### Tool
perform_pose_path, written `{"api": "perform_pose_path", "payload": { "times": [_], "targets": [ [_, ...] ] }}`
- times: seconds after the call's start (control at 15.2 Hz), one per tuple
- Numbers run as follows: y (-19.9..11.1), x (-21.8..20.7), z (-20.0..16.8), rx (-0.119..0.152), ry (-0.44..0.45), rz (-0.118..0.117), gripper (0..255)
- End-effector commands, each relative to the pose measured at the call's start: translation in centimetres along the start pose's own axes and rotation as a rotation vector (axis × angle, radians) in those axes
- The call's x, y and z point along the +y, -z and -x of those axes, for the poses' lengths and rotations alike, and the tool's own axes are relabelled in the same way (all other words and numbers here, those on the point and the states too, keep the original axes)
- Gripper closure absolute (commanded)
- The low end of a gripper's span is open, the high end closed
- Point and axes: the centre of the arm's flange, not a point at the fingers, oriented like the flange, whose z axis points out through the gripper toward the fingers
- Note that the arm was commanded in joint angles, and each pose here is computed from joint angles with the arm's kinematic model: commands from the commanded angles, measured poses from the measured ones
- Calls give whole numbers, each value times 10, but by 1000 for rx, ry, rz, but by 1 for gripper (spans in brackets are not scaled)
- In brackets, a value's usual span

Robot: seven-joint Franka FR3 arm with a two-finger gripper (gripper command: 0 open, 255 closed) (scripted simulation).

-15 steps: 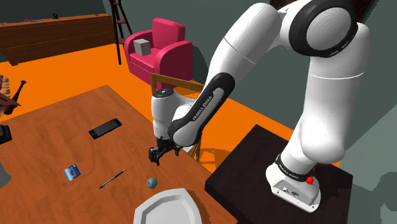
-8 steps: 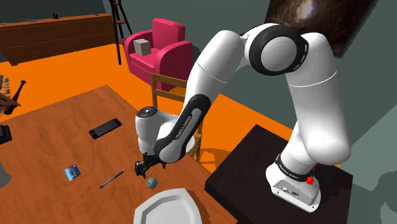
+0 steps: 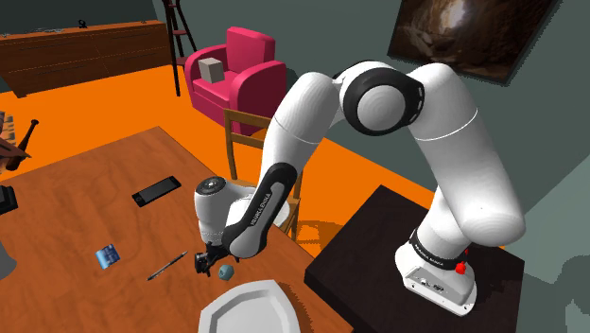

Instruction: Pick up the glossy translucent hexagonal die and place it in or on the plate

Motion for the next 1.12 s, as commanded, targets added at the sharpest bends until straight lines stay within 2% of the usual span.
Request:
{"api": "perform_pose_path", "payload": {
  "times": [0.0, 0.53, 0.59, 1.06],
  "targets": [
    [-14, 1, 0, 0, 0, 0, 0],
    [-14, 1, 0, 0, 0, 0, 0],
    [-14, 1, 0, 0, 0, 0, 255],
    [-14, 1, 0, 0, 0, 0, 255]
  ]
}}
